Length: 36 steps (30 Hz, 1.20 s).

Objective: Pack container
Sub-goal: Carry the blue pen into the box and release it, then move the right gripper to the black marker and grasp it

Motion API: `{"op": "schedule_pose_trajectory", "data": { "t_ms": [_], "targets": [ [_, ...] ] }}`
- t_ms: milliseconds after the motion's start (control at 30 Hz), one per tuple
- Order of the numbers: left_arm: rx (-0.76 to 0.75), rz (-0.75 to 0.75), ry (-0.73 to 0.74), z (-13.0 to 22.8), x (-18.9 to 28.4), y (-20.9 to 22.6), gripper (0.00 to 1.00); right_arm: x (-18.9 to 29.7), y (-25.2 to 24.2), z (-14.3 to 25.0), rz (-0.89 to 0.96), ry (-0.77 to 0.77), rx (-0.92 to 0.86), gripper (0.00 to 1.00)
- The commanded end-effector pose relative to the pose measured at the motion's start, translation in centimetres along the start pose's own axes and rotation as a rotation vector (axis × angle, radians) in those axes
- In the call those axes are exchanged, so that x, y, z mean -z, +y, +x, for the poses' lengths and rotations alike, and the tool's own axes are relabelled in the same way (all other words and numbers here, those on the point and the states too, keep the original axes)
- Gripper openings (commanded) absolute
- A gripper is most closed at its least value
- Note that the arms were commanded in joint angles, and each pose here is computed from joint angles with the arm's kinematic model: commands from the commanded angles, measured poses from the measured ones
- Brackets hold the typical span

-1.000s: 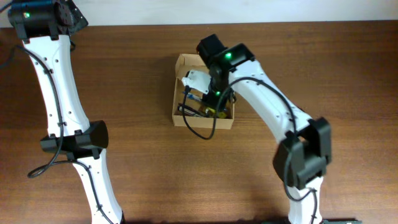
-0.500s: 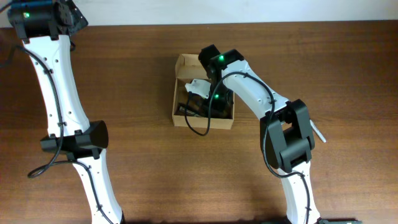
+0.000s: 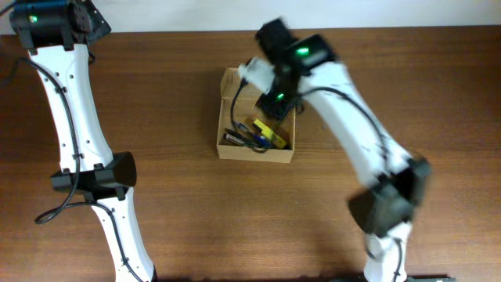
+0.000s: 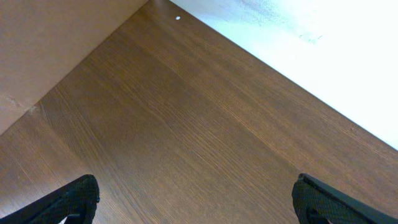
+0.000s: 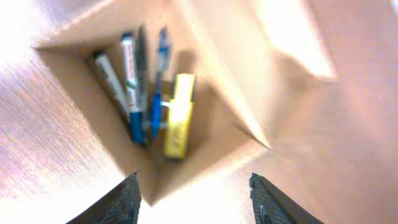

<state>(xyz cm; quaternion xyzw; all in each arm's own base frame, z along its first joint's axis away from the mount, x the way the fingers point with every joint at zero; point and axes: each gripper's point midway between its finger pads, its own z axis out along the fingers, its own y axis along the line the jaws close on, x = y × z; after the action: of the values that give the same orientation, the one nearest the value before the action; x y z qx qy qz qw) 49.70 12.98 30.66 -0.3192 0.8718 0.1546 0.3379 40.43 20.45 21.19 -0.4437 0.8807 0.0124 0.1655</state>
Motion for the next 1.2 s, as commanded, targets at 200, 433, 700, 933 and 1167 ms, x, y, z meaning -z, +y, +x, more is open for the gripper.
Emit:
{"op": "schedule_pose_trajectory", "data": {
  "t_ms": [200, 433, 700, 933, 1167],
  "targets": [
    [0.008, 0.005, -0.022, -0.7, 1.3, 0.8, 1.0, 11.6, -10.6, 10.0, 0.294, -0.165, -0.369, 0.56],
    [0.008, 0.006, -0.023, -0.7, 1.3, 0.8, 1.0, 2.5, -13.3, 20.6, 0.212, -0.03, -0.607, 0.82],
    [0.008, 0.006, -0.023, -0.7, 1.3, 0.8, 1.0, -6.2, -12.3, 27.3, 0.131, 0.128, -0.704, 0.92],
    [0.008, 0.005, -0.022, -0.7, 1.3, 0.8, 1.0, -10.2, -11.8, 30.9, 0.045, 0.248, -0.68, 0.92],
    [0.008, 0.006, -0.023, -0.7, 1.3, 0.8, 1.0, -12.7, -11.3, 33.8, 0.006, 0.345, -0.693, 0.8]
  ]
}}
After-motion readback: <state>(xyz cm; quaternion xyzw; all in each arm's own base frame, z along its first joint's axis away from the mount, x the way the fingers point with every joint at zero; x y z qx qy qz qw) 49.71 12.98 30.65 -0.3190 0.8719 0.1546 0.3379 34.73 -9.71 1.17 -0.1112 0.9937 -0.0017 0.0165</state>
